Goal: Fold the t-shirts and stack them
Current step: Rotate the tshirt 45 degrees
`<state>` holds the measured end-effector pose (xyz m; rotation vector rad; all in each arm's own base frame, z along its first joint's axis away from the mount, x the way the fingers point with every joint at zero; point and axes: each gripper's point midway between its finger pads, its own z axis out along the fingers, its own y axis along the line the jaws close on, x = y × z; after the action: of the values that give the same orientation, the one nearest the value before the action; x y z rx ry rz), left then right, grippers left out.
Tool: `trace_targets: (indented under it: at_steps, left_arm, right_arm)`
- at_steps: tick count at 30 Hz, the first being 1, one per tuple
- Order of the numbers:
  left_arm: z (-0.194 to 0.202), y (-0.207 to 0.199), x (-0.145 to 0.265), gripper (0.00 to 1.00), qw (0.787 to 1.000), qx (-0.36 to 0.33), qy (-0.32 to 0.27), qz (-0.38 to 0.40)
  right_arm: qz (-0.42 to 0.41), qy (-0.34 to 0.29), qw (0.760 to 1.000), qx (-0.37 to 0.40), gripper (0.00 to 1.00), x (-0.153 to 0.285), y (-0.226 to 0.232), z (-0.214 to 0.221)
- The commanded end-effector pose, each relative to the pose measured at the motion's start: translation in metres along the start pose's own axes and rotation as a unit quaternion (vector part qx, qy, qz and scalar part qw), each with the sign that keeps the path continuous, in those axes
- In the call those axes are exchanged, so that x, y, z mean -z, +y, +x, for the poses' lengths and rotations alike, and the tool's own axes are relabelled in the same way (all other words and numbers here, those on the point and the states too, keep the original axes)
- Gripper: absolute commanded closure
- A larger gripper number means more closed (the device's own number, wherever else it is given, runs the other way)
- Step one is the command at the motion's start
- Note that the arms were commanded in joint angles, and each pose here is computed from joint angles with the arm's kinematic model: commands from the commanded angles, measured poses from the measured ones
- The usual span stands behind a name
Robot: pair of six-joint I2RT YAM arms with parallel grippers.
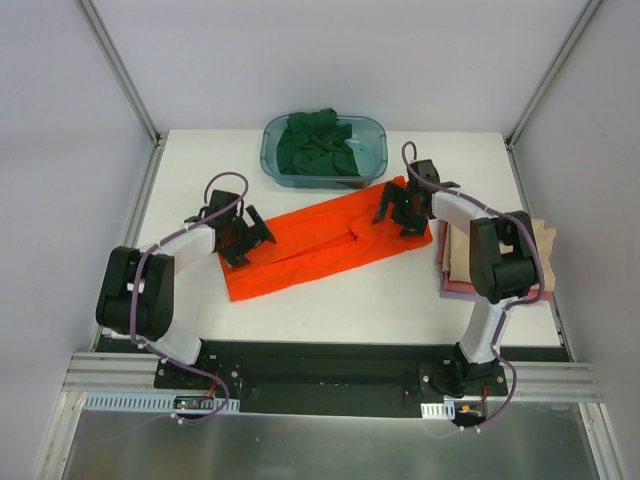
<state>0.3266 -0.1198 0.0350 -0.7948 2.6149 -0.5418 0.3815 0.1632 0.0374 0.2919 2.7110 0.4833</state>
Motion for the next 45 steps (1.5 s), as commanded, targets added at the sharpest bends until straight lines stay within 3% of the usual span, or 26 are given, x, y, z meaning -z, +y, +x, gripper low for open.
trace_targets:
  at_steps: [1, 7, 13, 17, 20, 23, 26, 29, 35, 41, 45]
  left_arm:
    - [0.069, 0.039, 0.011, 0.01, 0.997, 0.021, 0.062, -0.048]
    - [0.11, 0.025, 0.028, 0.01, 0.995, 0.007, 0.097, -0.006]
    - [0.114, 0.001, 0.041, 0.01, 0.994, -0.024, 0.098, 0.036]
    - [0.095, -0.015, 0.059, 0.01, 0.995, -0.055, 0.047, 0.066]
    - [0.071, -0.009, 0.074, 0.01, 0.996, -0.071, -0.019, 0.042]
    - [0.052, 0.01, 0.084, 0.01, 0.995, -0.069, -0.073, 0.002]
    - [0.039, 0.049, 0.084, 0.01, 0.994, -0.032, -0.094, -0.051]
    - [0.035, 0.077, 0.082, 0.01, 0.995, 0.023, -0.084, -0.056]
    - [0.048, 0.075, 0.07, 0.14, 0.998, 0.021, -0.061, -0.015]
    - [0.052, 0.087, 0.049, 0.21, 0.998, 0.034, -0.043, -0.037]
    - [0.054, 0.087, 0.038, 0.34, 0.998, 0.044, -0.033, -0.032]
  right_arm:
    - [0.02, -0.007, 1.0, -0.018, 0.04, -0.007, -0.018, -0.032]
    - [0.038, -0.02, 0.998, -0.043, 0.04, -0.014, -0.035, -0.066]
    - [0.044, -0.031, 0.998, -0.029, 0.04, -0.011, -0.04, -0.089]
    - [-0.001, -0.059, 0.998, 0.023, 0.04, 0.021, -0.011, -0.104]
    - [-0.012, -0.082, 0.994, 0.073, 0.04, 0.058, 0.014, -0.099]
    - [-0.029, -0.093, 0.985, 0.142, 0.04, 0.087, 0.047, -0.067]
    - [-0.054, -0.063, 0.969, 0.232, 0.04, 0.092, 0.085, 0.006]
    - [-0.111, -0.04, 0.934, 0.337, 0.04, 0.096, 0.143, 0.091]
    - [-0.194, 0.008, 0.856, 0.479, 0.01, 0.102, 0.228, 0.24]
    - [-0.177, 0.023, 0.833, 0.523, 0.09, 0.082, 0.247, 0.287]
    - [-0.195, 0.053, 0.817, 0.539, 0.18, 0.057, 0.249, 0.31]
